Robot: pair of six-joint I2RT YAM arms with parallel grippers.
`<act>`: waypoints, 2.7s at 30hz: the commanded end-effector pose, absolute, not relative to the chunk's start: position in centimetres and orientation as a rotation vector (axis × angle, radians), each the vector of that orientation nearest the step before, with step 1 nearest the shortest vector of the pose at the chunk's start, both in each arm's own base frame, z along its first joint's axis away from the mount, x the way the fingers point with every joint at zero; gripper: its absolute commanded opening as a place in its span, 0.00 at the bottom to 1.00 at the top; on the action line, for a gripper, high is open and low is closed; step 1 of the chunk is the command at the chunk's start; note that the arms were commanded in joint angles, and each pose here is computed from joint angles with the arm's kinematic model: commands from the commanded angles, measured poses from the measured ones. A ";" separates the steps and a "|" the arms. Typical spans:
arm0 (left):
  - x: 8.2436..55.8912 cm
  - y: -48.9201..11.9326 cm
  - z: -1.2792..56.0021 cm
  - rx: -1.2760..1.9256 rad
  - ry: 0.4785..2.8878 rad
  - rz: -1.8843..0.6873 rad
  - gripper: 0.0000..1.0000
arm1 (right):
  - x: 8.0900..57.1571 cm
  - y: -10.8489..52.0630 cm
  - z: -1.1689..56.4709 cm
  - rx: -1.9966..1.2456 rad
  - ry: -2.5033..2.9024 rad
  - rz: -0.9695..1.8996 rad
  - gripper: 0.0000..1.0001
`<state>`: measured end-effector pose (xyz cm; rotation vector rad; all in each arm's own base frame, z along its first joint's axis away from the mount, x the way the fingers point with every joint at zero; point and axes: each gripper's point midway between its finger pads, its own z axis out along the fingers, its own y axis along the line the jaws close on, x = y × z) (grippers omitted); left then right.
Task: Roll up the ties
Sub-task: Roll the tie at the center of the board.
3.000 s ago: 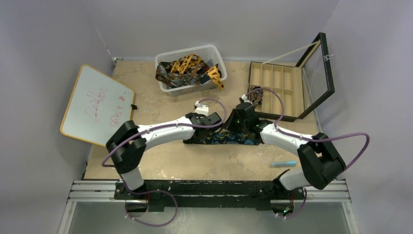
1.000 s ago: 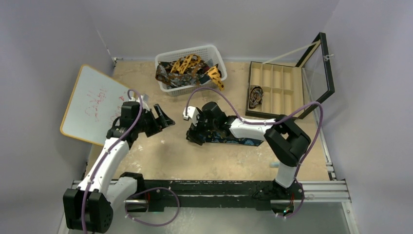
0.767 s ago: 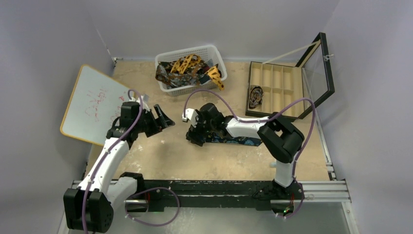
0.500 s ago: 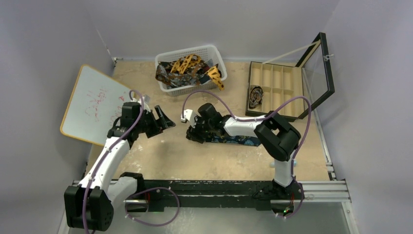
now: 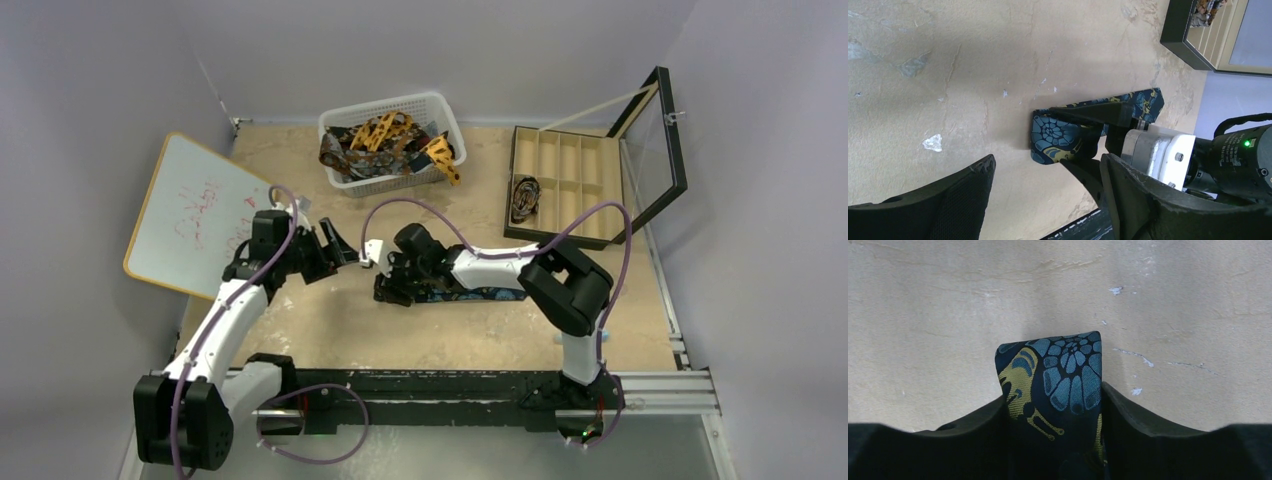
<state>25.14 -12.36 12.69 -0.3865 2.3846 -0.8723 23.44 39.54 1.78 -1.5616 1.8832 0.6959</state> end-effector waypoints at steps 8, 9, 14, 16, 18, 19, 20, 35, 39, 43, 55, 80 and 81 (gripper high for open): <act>25.2 -13.1 11.9 -0.323 2.379 -0.947 0.74 | 22.9 39.4 8.8 -1.543 1.777 0.718 0.81; 25.3 -13.2 11.8 -0.324 2.379 -0.955 0.74 | 22.8 39.2 9.4 -1.526 1.768 0.721 0.82; 25.4 -13.8 10.8 -0.335 2.381 -1.012 0.74 | 25.7 37.1 13.2 -1.018 1.881 0.718 0.96; 25.4 -14.1 10.1 -0.345 2.390 -1.037 0.74 | 27.2 34.7 13.7 -0.660 2.016 0.787 0.99; 25.3 -14.4 9.6 -0.345 2.391 -1.071 0.74 | 27.7 32.4 12.1 -0.340 2.205 0.917 0.99; 25.3 -14.6 9.4 -0.341 2.391 -1.091 0.74 | 27.1 31.6 10.7 -0.264 2.292 0.997 0.99; 25.3 -14.8 9.1 -0.335 2.390 -1.105 0.74 | 26.0 31.4 9.9 -0.247 2.351 1.097 0.99; 25.1 -16.2 7.7 -0.274 2.379 -1.248 0.70 | 24.4 32.4 9.2 -0.121 2.343 1.308 0.65; 25.0 -16.3 7.6 -0.263 2.387 -1.254 0.68 | 24.7 33.1 8.6 -0.148 2.367 1.310 0.58; 24.9 -16.3 7.4 -0.254 2.396 -1.257 0.66 | 24.7 33.7 8.6 -0.184 2.360 1.324 0.55; 24.1 -16.9 7.0 -0.215 2.398 -1.330 0.64 | 24.8 33.7 6.7 -0.170 2.405 1.295 0.41; 23.7 -18.8 5.4 -0.246 2.417 -1.411 0.62 | 25.1 33.3 3.6 -0.130 2.504 1.218 0.22; 23.7 -18.8 5.3 -0.262 2.417 -1.411 0.62 | 25.0 33.3 3.5 -0.128 2.509 1.215 0.22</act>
